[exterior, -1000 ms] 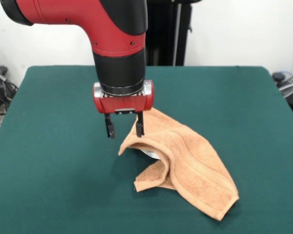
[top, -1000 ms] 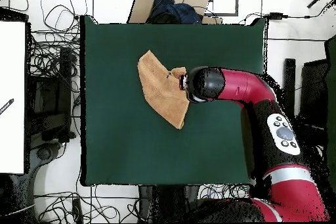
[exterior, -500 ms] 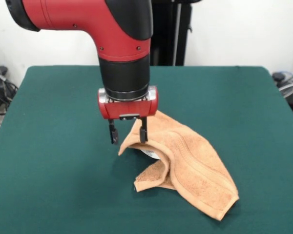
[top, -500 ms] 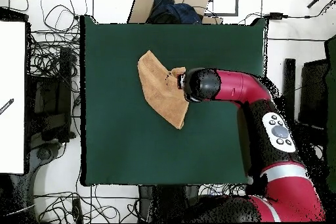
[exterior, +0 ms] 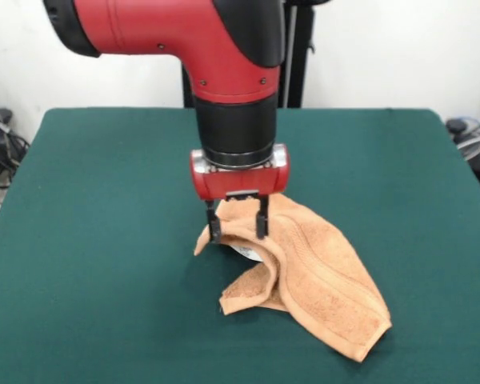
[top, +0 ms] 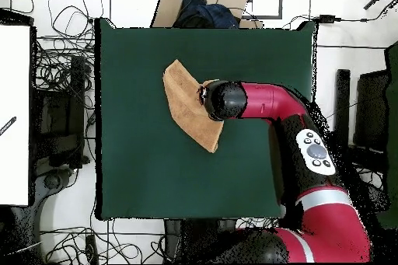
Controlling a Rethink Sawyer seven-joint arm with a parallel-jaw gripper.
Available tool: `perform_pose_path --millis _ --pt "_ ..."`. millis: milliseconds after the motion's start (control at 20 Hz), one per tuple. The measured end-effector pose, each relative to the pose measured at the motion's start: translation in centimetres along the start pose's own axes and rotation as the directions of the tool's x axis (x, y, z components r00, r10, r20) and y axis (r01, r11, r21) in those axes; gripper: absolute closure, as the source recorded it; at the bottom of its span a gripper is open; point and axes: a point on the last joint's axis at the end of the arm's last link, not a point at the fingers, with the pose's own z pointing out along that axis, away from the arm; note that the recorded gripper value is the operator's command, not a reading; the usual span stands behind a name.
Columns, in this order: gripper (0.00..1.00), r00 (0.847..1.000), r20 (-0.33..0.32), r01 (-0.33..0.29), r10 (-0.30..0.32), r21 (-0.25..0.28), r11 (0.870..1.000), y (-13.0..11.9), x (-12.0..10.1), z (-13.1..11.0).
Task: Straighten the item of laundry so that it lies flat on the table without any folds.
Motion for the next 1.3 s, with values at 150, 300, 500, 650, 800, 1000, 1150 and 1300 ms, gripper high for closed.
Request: perform_pose_path --millis 150,300,500,650,800,1000,1150,1300 --pt "0.00 1.000 0.006 0.016 -0.016 -0.001 1.000 1.1 -0.2 0.1" --pt "0.00 1.000 0.009 0.021 -0.021 -0.002 1.000 1.4 -0.3 0.2" --pt "0.00 1.000 -0.006 0.012 -0.013 -0.015 1.000 1.4 0.2 1.5" --pt "0.00 1.000 -0.017 0.003 -0.003 -0.024 1.000 1.2 0.6 2.5" --pt "0.00 0.999 -0.037 -0.019 0.017 -0.041 0.999 0.7 1.4 4.6" --pt "0.00 0.997 -0.058 -0.046 0.042 -0.058 0.997 -0.1 2.3 6.9" --pt "1.00 0.997 -0.056 -0.058 0.054 -0.066 0.996 -0.5 2.3 7.4" --pt "1.00 0.997 -0.055 -0.056 0.052 -0.068 0.996 -0.3 2.2 7.4"
